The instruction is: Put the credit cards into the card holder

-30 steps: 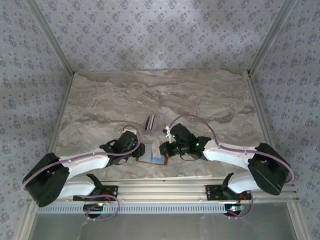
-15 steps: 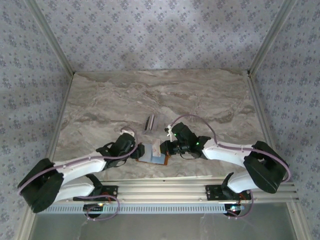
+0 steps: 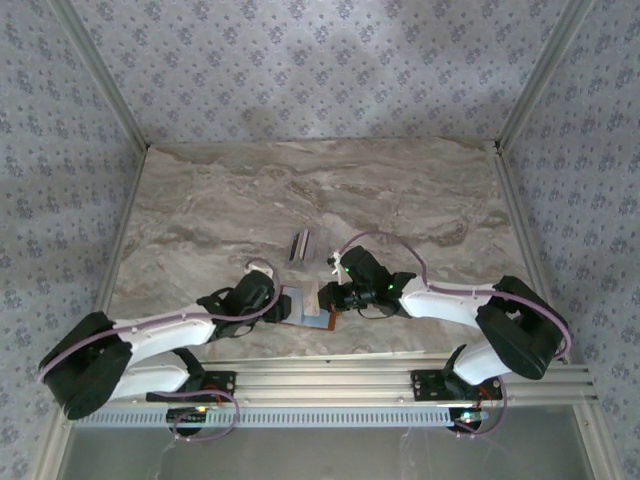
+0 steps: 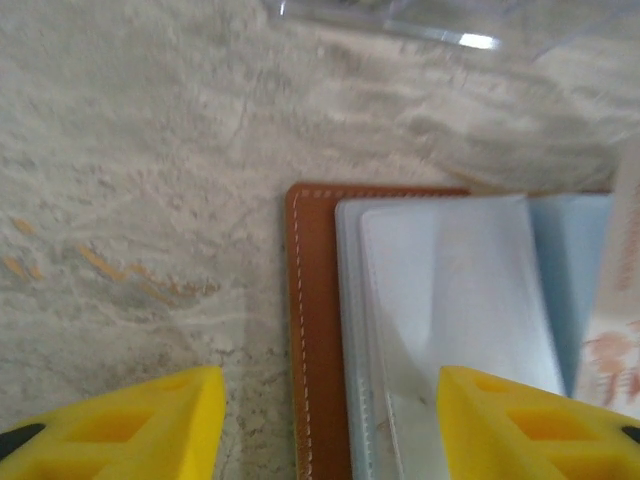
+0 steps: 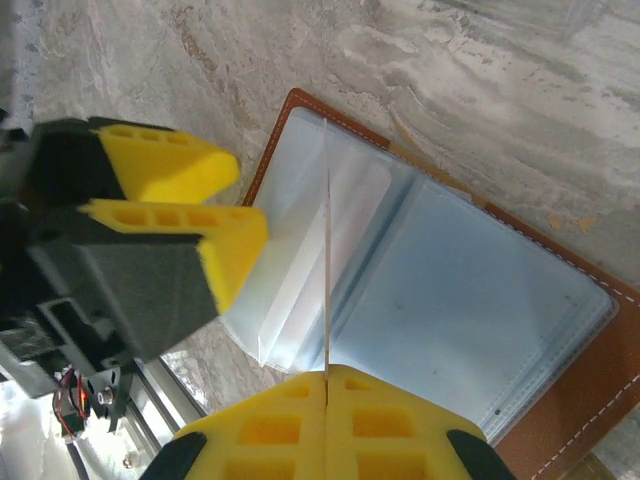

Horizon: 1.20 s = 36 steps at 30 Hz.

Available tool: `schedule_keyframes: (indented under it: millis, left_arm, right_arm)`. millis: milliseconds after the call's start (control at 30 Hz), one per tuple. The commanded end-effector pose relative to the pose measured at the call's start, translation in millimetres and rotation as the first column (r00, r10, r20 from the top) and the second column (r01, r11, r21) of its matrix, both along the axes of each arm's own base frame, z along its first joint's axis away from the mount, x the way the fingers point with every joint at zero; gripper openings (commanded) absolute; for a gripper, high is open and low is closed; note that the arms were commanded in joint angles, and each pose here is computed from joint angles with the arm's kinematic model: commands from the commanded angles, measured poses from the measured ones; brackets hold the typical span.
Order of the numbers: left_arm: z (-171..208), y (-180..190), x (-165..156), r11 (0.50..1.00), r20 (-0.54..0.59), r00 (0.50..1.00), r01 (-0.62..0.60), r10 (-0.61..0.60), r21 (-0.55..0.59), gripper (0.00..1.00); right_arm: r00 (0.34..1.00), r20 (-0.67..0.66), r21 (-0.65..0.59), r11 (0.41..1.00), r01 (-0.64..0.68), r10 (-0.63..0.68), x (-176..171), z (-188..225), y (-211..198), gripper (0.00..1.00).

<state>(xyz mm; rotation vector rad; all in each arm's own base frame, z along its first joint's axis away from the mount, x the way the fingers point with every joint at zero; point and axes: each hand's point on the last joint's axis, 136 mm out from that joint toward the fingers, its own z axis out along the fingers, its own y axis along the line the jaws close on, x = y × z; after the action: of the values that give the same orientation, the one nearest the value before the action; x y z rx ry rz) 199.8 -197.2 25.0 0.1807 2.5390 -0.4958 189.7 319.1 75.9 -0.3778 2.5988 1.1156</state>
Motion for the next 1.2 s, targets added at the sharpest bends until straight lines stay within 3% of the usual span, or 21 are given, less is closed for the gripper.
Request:
schedule_keyframes:
  millis: [0, 400, 767, 1167]
  left_arm:
    - [5.2, -6.7, 4.2, 1.0, 0.021, 1.0, 0.009, -0.009, 0.013, 0.55]
    - [0.4, 10.3, -4.1, 0.999, 0.043, 0.999, -0.03, 0.028, 0.03, 0.43]
    - [-8.9, 11.8, -9.4, 0.999, 0.035, 0.999, -0.026, 0.024, 0.04, 0.39]
    - [-2.8, 19.4, -9.2, 0.998, 0.059, 0.997, -0.053, 0.051, 0.039, 0.36]
  right_arm:
    - [0.999, -0.039, 0.013, 1.0, 0.007, -0.006, -2.6, -3.5, 0.3, 0.01]
    - [0.982, -0.187, 0.104, 0.994, 0.03, -0.01, -11.7, -11.0, -2.1, 0.0]
    - [0.95, -0.314, 0.186, 0.98, 0.065, -0.004, -16.2, -27.1, 6.3, 0.0]
    - [0.98, -0.197, 0.136, 0.989, 0.05, -0.022, -18.2, 3.4, -8.7, 0.0]
